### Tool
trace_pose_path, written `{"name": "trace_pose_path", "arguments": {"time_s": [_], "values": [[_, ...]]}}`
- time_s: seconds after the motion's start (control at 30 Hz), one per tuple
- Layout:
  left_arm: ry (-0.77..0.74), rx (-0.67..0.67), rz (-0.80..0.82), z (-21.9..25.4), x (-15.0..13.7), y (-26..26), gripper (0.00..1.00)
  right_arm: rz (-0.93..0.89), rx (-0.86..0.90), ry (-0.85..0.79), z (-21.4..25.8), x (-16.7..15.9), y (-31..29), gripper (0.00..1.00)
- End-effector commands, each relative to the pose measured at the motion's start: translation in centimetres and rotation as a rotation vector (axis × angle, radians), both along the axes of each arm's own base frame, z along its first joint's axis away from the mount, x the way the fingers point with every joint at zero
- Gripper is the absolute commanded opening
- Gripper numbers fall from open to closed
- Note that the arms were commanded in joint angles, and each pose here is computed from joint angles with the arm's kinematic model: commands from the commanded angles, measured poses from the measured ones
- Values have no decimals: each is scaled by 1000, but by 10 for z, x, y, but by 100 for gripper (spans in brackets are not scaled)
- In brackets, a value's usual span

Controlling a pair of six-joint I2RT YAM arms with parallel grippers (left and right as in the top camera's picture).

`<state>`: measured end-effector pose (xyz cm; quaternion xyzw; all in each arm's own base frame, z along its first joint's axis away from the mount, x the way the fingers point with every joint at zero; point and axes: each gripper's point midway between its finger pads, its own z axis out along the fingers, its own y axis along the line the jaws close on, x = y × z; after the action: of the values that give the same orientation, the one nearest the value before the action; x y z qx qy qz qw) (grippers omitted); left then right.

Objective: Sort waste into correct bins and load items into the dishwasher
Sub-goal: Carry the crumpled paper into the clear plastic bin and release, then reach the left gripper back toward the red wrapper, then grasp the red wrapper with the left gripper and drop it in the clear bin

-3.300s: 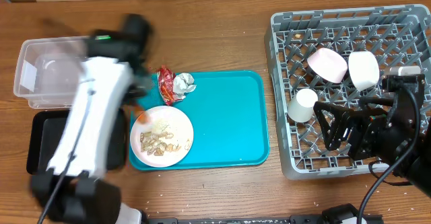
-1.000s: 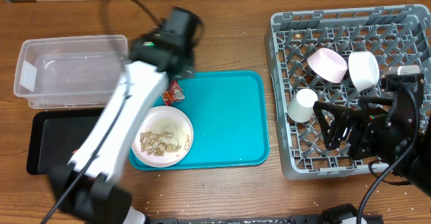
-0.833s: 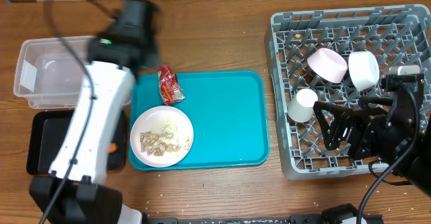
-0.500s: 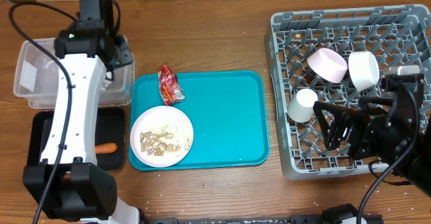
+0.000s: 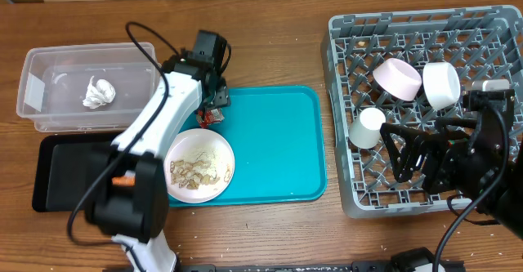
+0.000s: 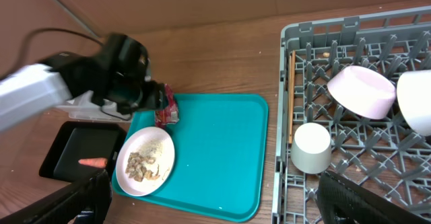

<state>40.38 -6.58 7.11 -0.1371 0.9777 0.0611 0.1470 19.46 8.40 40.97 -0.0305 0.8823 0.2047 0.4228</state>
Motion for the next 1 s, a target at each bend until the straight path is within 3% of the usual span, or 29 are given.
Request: {"name": "trace_pose_path", "arguments": {"time_s": [0.0,0.1,0.27,0.37,0.63,0.8,0.83,0.97], "values": [[46,46,78,-28,-1,16,74,4,1,-16,4,-1,0,100],[86,27,53,-49,-1,10,66,4,1,-16,4,-1,0,100],[94,-29,33,-51,1,-1,17,4,1,-16,4,-1,0,100],[65,-60,30,-25,8,-5,4,4,1,-16,4,-1,0,100],[-203,13,109,126,25,37,4,4,1,-16,4,-1,0,100],[-156,73,237,126,9,102,4,4,1,-16,4,-1,0,100],[-141,78,260,121,8,112,9,4,1,-16,4,-1,0,100],[-104,56,336,104,9,146,57,4,1,-16,4,-1,0,100]]}}
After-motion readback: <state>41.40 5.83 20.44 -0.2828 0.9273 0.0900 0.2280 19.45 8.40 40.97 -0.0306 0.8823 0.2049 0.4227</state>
